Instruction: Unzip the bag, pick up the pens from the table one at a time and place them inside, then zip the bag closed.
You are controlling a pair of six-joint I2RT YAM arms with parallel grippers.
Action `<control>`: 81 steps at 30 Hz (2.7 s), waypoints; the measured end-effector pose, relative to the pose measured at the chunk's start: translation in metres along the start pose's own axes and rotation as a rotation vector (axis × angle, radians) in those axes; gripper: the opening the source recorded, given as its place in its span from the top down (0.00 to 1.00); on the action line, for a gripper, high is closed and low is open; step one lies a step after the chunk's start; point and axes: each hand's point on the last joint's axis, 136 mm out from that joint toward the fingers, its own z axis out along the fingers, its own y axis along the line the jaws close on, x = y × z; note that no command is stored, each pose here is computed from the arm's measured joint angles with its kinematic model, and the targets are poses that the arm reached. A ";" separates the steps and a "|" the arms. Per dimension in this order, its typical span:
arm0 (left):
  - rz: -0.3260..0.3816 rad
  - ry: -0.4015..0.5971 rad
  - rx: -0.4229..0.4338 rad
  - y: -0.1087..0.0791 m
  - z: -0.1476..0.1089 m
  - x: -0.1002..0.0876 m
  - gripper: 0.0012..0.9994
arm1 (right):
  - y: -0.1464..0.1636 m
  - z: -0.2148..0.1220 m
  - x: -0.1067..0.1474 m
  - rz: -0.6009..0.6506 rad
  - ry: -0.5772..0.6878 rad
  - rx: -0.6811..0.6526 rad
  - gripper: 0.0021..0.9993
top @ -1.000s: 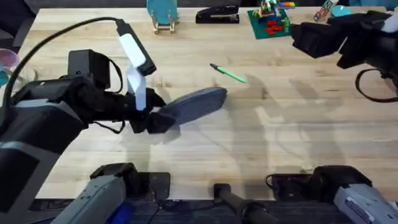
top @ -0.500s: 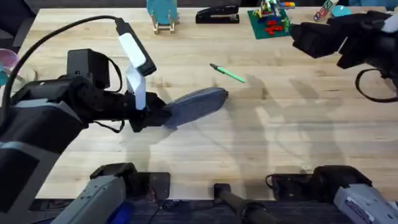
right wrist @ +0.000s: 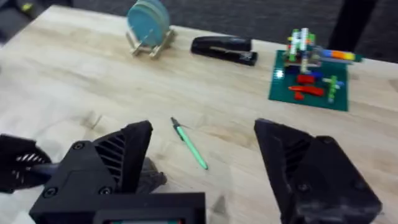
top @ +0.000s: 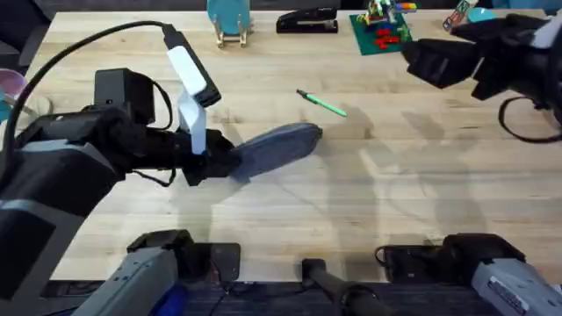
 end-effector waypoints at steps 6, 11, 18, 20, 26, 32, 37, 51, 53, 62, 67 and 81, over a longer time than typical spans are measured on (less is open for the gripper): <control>0.000 0.000 0.000 0.000 0.000 0.000 0.96 | 0.008 0.026 0.007 -0.030 0.100 -0.126 0.00; 0.000 0.000 0.000 0.000 0.000 0.000 0.96 | 0.013 0.043 0.014 -0.081 0.219 -0.232 0.00; 0.000 0.000 0.000 0.000 0.000 0.000 0.96 | 0.018 0.044 0.012 -0.222 0.324 -0.330 0.00; 0.000 0.000 0.000 0.000 0.000 0.000 0.96 | 0.020 0.041 0.017 -0.266 0.364 -0.362 0.00; 0.000 0.000 0.000 0.000 0.000 0.000 0.96 | 0.022 0.038 0.038 -0.400 0.453 -0.465 0.00; 0.000 0.000 0.000 0.000 0.000 0.000 0.96 | 0.025 0.034 0.055 -0.574 0.466 -0.571 0.00; 0.000 0.000 0.000 0.000 0.000 0.000 0.96 | 0.023 0.036 0.050 -0.731 0.401 -0.601 0.00; 0.000 0.000 0.000 0.000 0.000 0.000 0.96 | 0.017 0.043 0.050 -0.836 0.352 -0.631 0.00; 0.000 0.000 0.000 0.000 0.000 0.000 0.96 | 0.016 0.046 0.054 -0.835 0.344 -0.657 0.00; 0.000 0.000 0.000 0.000 0.000 0.000 0.96 | 0.011 0.067 0.077 -0.814 0.307 -0.785 0.01; 0.000 0.000 0.001 0.000 0.000 0.000 0.96 | 0.011 0.076 0.089 -0.814 0.285 -0.842 0.01; 0.000 0.000 0.000 0.000 0.000 0.000 0.96 | 0.009 0.089 0.140 -0.819 0.290 -1.027 0.00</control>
